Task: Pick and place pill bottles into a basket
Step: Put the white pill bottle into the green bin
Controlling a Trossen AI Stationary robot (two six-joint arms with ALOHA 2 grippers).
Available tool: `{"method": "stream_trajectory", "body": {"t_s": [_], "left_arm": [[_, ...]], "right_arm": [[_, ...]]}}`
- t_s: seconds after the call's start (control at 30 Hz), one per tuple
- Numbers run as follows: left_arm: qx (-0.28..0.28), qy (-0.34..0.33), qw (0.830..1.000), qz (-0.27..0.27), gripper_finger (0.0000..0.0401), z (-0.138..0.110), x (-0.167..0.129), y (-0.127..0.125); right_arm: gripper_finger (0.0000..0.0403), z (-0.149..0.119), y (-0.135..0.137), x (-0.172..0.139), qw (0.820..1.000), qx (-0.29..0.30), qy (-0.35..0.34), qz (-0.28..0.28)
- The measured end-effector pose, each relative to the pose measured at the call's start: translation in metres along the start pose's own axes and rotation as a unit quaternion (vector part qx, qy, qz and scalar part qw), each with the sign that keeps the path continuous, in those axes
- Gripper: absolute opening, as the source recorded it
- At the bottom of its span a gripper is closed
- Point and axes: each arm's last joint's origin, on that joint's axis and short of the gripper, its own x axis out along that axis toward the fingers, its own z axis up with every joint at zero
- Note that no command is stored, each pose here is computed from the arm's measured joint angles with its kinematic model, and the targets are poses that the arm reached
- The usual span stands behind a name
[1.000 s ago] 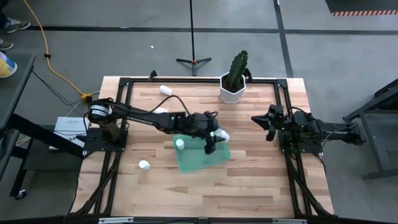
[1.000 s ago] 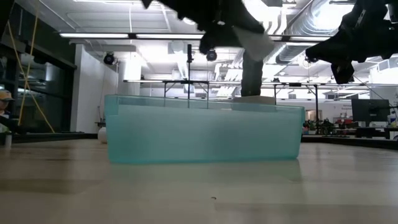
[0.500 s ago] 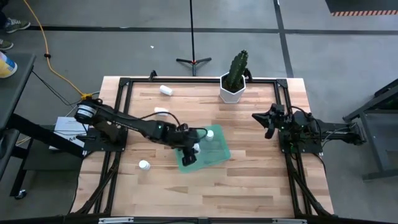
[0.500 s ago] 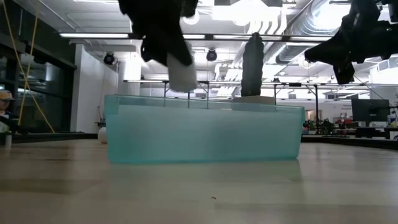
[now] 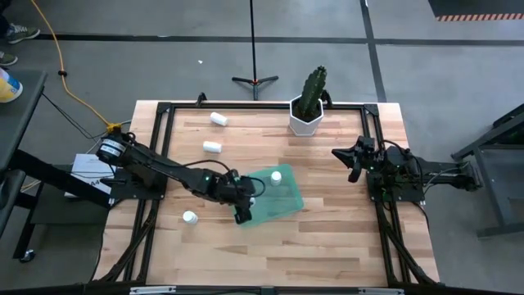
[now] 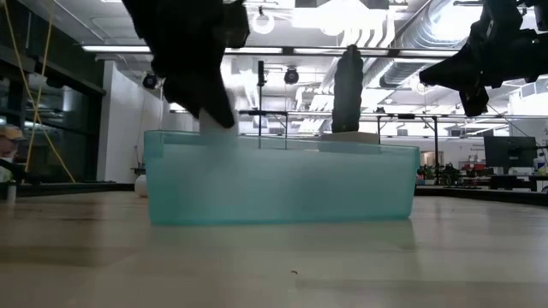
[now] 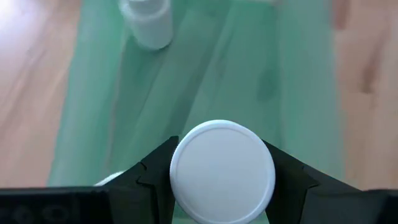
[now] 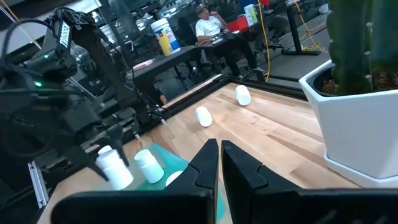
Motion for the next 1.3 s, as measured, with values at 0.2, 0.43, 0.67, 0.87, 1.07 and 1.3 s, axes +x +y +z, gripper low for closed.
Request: {"method": "stream_trajectory", "body": {"t_s": [0.2, 0.43, 0.67, 0.87, 1.07, 1.3], "left_arm": [[0.004, 0.018, 1.000, 0.005, 0.0211, -0.009, 0.008, 0.001], [0.033, 0.032, 0.999, 0.004, 0.0211, -0.012, 0.017, 0.000], [0.046, 0.032, 0.998, 0.002, 0.0211, -0.012, 0.017, 0.000], [0.075, 0.037, 0.997, -0.004, 0.0211, -0.012, 0.020, 0.000], [0.097, 0.041, 0.994, -0.014, 0.0215, -0.013, 0.023, -0.002], [0.097, 0.042, 0.994, -0.014, 0.0233, -0.013, 0.023, -0.002]], "right_arm": [[0.0012, 0.000, 0.000, 0.000, 1.000, 0.000, 0.000, 0.000], [0.0012, 0.000, 0.000, 0.000, 1.000, -0.001, 0.002, -0.001], [0.0012, -0.001, 0.000, 0.000, 1.000, -0.002, 0.005, -0.003], [0.0012, -0.001, -0.001, 0.000, 1.000, -0.002, 0.006, -0.003], [0.0012, -0.001, -0.001, 0.000, 1.000, -0.002, 0.006, -0.003], [0.0012, -0.001, -0.001, 0.000, 1.000, -0.002, 0.007, -0.003]]}}
